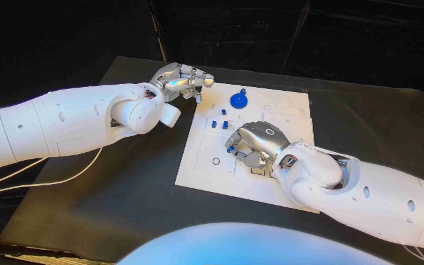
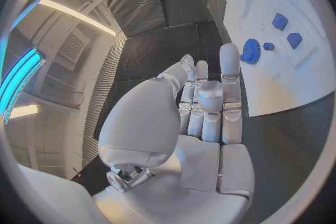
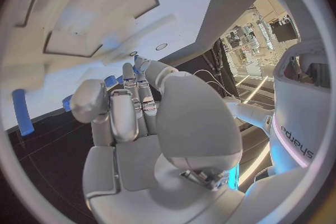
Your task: Assemble the parts on the task board
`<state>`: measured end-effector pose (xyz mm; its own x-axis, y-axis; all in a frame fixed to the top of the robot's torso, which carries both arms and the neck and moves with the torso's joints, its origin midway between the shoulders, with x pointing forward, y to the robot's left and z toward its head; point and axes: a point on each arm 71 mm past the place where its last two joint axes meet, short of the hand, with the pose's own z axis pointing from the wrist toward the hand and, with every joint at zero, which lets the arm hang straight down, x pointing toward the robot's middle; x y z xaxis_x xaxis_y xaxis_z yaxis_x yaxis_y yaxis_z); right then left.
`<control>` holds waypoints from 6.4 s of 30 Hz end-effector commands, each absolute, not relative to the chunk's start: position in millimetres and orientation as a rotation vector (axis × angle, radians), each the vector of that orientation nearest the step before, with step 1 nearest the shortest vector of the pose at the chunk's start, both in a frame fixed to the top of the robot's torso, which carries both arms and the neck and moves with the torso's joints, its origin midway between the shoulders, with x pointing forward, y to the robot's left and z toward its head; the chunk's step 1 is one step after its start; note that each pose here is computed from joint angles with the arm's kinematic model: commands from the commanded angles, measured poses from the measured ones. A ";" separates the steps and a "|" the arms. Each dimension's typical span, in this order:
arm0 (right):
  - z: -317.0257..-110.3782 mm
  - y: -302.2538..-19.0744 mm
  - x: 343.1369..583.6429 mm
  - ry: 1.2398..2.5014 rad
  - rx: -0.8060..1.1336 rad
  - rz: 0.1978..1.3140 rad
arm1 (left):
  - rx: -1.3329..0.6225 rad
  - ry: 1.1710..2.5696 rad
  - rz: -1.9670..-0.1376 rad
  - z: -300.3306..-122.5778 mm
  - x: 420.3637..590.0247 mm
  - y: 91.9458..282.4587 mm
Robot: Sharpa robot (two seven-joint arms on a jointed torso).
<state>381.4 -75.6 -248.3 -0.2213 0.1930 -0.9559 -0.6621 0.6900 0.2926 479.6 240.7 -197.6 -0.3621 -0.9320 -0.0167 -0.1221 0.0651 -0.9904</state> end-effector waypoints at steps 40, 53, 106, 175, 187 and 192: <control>-249.5 -73.2 381.7 1.630 -0.415 0.784 | -1.075 1.609 -1.394 -196.9 479.6 238.6; -250.2 -71.6 381.8 1.636 -0.427 0.767 | -1.076 1.610 -1.394 -196.7 479.0 239.0; -232.5 -82.1 369.8 1.547 -0.327 0.877 | -1.078 1.615 -1.391 -197.6 480.4 241.0; -211.0 -171.6 432.4 1.795 -0.285 0.503 | -1.075 1.626 -1.407 -197.3 478.5 243.2; -211.8 -170.8 432.8 1.800 -0.289 0.500 | -1.076 1.626 -1.406 -197.4 478.7 243.5; -211.8 -170.2 432.4 1.799 -0.292 0.503 | -1.077 1.628 -1.405 -197.5 478.6 243.2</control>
<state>432.7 -171.1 -212.1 -0.2839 0.0715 -0.9562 -0.4404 0.8761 0.1963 478.7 244.8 -198.6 -0.3814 -0.9244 -0.0062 -0.1367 0.0631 -0.9886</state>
